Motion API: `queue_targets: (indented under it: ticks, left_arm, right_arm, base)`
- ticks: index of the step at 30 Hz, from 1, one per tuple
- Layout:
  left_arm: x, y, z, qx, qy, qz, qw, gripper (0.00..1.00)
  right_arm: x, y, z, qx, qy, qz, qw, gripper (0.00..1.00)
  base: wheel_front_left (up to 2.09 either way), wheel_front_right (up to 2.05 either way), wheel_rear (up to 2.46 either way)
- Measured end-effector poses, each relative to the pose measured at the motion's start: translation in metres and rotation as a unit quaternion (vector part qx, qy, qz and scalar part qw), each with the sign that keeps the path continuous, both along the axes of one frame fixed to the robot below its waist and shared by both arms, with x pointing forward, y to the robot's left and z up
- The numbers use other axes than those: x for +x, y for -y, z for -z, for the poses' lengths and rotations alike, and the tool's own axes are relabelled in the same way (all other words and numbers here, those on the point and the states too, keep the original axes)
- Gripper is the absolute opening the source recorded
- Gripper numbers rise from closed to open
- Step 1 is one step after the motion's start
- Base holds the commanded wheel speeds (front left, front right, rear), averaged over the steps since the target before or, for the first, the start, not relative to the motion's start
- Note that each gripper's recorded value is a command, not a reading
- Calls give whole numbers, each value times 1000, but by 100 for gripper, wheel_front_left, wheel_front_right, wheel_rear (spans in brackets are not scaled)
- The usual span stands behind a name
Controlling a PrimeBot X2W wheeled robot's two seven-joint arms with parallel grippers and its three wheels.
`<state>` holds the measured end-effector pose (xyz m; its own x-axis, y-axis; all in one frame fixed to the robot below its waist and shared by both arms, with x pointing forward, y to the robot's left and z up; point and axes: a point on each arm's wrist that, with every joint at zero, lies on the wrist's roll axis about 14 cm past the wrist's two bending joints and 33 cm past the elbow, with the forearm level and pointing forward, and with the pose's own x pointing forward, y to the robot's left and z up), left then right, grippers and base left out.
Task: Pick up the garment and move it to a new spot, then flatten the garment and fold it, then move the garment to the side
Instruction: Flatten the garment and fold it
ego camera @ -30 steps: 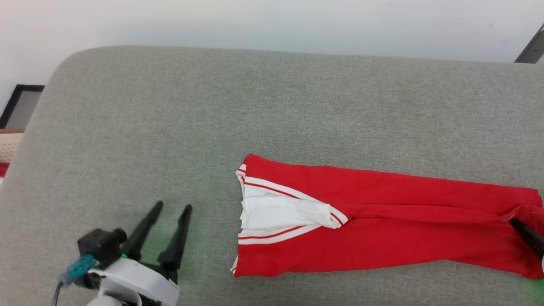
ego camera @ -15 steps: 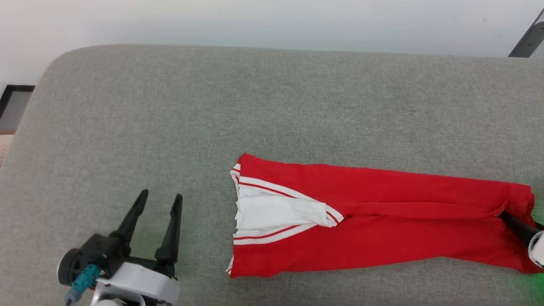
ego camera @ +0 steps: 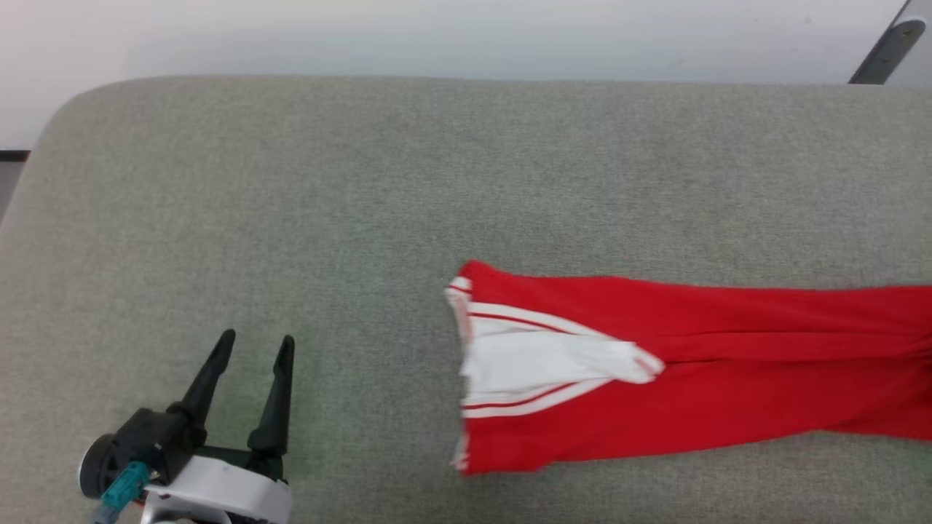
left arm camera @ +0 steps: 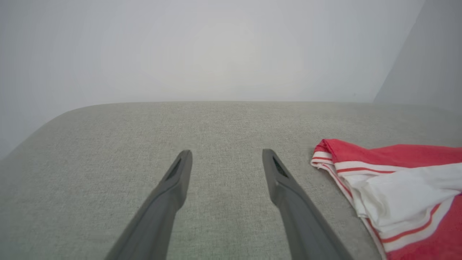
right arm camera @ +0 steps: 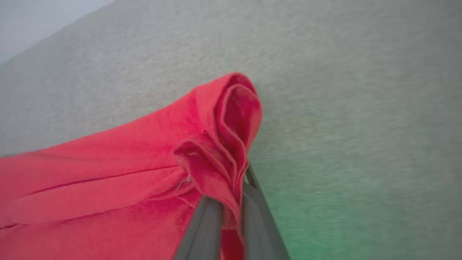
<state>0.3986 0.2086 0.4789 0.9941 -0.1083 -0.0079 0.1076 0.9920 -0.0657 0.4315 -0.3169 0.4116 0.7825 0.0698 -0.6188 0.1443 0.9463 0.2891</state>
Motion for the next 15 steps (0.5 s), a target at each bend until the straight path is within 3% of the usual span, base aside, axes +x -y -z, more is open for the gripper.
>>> queue_targets:
  ticks: [4,8,15]
  left_arm:
    - [1,3,2,-7,-2,4,1000,100]
    - [1,7,5,-12,-6,8,1000,100]
    - [1,12,3,-16,-3,14,1000,100]
  right_arm:
    - [-8,51,-16,-42,13,47,998,0]
    - [-15,88,-36,-51,31,95,994,0]
    - [-12,57,-44,-26,46,51,997,0]
  base:
    - [0,0,0]
    - [0,0,0]
    - [0,0,0]
